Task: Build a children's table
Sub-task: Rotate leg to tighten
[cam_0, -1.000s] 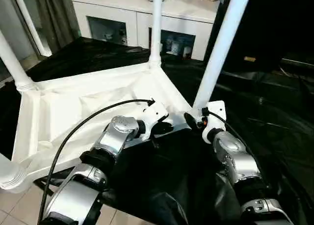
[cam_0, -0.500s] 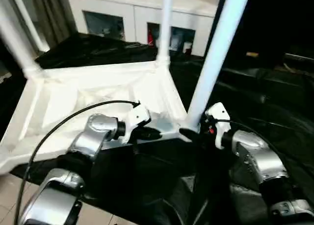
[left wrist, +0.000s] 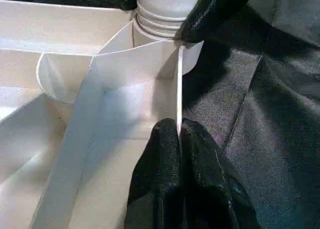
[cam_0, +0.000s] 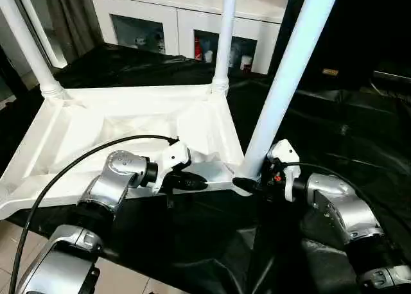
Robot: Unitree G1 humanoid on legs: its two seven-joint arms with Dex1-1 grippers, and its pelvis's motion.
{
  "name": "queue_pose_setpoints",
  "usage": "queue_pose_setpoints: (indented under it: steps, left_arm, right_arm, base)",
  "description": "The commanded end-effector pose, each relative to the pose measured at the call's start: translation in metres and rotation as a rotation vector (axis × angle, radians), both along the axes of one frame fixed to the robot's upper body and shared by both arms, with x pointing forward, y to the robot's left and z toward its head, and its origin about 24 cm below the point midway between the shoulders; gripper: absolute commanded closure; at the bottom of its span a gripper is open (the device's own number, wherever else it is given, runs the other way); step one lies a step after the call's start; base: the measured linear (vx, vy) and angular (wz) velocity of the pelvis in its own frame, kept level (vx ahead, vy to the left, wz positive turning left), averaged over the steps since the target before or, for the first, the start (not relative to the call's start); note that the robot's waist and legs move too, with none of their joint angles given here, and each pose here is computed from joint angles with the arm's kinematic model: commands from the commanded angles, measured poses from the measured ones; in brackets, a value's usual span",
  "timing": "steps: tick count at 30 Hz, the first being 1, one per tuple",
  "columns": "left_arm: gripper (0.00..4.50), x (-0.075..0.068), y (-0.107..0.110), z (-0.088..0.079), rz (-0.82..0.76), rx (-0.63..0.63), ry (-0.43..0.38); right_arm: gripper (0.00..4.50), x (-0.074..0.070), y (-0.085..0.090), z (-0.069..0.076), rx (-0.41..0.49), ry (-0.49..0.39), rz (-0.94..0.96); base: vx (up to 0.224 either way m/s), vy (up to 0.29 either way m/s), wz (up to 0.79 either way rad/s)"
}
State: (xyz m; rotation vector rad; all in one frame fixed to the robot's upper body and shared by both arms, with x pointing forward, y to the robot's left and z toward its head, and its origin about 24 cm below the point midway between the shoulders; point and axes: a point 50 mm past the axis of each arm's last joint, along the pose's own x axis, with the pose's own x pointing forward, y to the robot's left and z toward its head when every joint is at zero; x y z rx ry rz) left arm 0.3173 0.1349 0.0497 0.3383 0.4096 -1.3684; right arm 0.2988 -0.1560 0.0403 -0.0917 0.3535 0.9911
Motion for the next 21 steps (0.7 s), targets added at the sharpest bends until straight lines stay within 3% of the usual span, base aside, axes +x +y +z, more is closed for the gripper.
queue_pose_setpoints:
  steps: [1,5,10,14,17,21]
  left_arm:
    - [4.50,-0.009,-0.002,-0.011,-0.023,-0.021,0.066]
    - [4.50,-0.007,-0.005,-0.013,0.012,-0.017,0.056]
    - [4.50,0.005,-0.021,-0.018,0.155,-0.016,0.017]
    - [4.50,0.017,-0.043,-0.020,0.296,0.011,-0.022]
    - [4.50,0.023,-0.057,-0.019,0.387,0.003,-0.047]
    - [4.50,0.024,-0.067,-0.017,0.381,-0.005,-0.069]
  right_arm:
    - [1.37,-0.003,-0.001,-0.002,0.007,0.020,-0.006]
    - [1.61,0.001,-0.002,-0.009,-0.004,0.024,-0.098]
    - [1.73,0.011,0.002,-0.029,-0.036,0.054,-0.376]
    - [1.74,0.018,0.019,-0.038,-0.026,0.093,-0.590]
    - [1.74,0.020,0.035,-0.039,-0.020,0.094,-0.638]
    - [1.74,0.021,0.055,-0.036,-0.030,0.046,-0.610]
  base:
    - [0.000,0.000,0.00]
    - [0.000,0.000,0.00]
    - [0.000,0.000,0.00]
    - [0.000,0.000,0.00]
    - [0.000,0.000,0.00]
    - [0.000,0.000,0.00]
